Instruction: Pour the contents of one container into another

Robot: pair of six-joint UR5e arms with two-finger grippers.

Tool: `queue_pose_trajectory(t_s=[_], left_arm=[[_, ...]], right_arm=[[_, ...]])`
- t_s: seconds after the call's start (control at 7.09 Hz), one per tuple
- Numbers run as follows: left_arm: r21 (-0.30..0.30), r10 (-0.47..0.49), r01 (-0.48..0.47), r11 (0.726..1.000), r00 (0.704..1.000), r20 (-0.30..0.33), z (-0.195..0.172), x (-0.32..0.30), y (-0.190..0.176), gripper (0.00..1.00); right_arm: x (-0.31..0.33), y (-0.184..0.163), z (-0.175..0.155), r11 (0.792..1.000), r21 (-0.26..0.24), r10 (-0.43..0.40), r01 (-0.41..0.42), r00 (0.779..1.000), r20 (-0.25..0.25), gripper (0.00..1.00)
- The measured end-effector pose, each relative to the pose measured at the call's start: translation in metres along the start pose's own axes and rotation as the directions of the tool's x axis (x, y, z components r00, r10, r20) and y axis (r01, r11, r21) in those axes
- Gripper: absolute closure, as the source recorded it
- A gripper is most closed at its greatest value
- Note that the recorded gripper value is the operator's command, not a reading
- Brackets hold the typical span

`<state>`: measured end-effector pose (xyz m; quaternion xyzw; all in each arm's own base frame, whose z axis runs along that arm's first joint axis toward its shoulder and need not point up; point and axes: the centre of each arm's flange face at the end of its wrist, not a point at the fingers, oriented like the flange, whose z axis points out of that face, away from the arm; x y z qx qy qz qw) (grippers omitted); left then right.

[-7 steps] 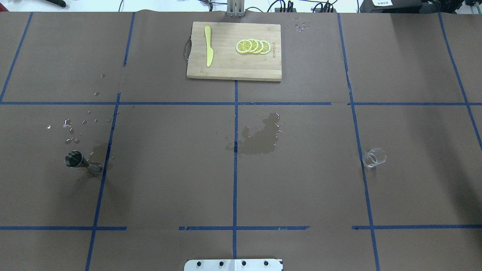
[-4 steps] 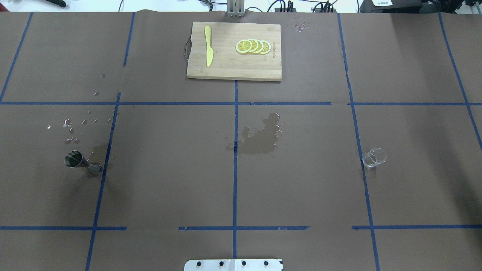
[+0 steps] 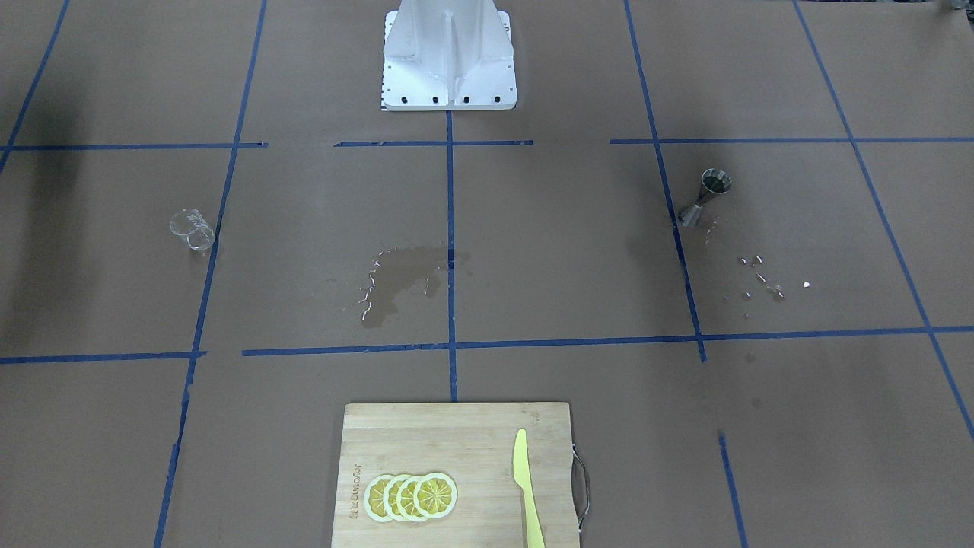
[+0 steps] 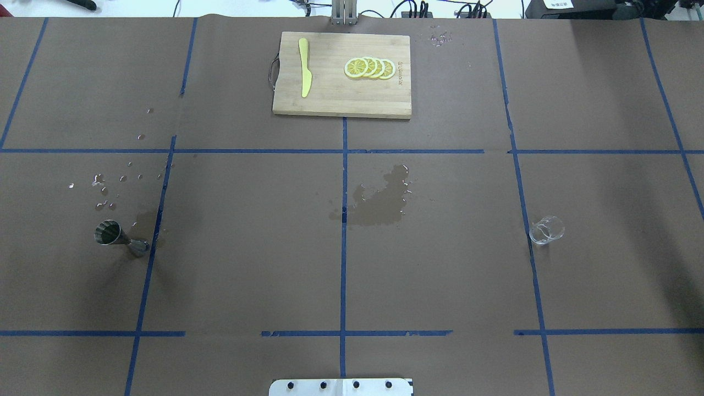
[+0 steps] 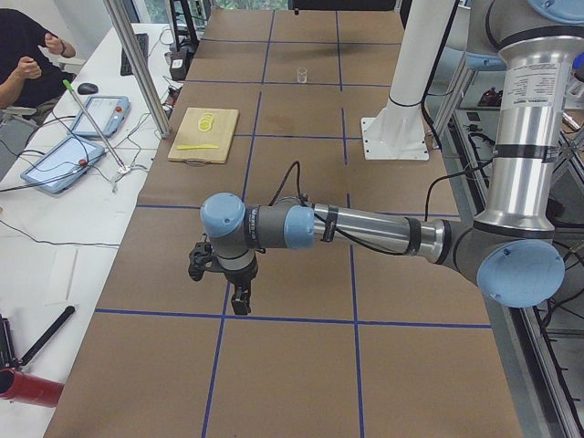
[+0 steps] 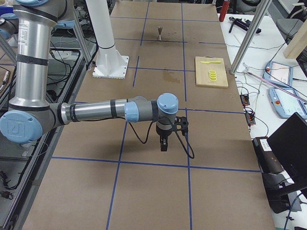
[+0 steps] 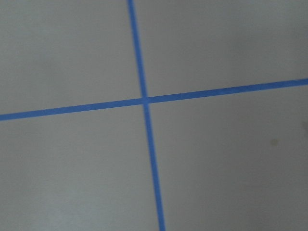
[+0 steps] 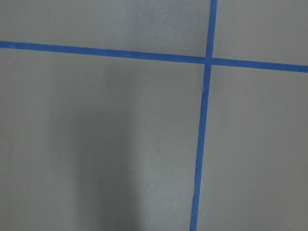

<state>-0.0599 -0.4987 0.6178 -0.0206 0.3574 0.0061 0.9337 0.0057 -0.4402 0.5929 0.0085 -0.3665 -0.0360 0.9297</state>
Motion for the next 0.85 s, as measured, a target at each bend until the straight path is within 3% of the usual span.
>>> queue_pose_trajectory(t_s=[0.14, 0.42, 0.85], left_arm=[[-0.012, -0.013, 0.013, 1.000, 1.000, -0.001, 0.006, -0.007, 0.011, 0.00], [-0.003, 0.048, -0.048, 0.999, 0.999, -0.006, 0.018, -0.016, 0.038, 0.00], [0.020, 0.105, -0.105, 0.994, 0.994, -0.008, 0.012, -0.010, 0.041, 0.00]], right_arm=[[-0.001, -0.001, -0.001, 1.000, 0.002, -0.002, 0.002, 1.000, 0.000, 0.00], [-0.002, -0.005, -0.002, 1.000, 0.006, -0.006, 0.006, 1.000, -0.002, 0.00], [0.003, -0.002, 0.001, 1.000, 0.001, -0.009, 0.009, 1.000, -0.022, 0.00]])
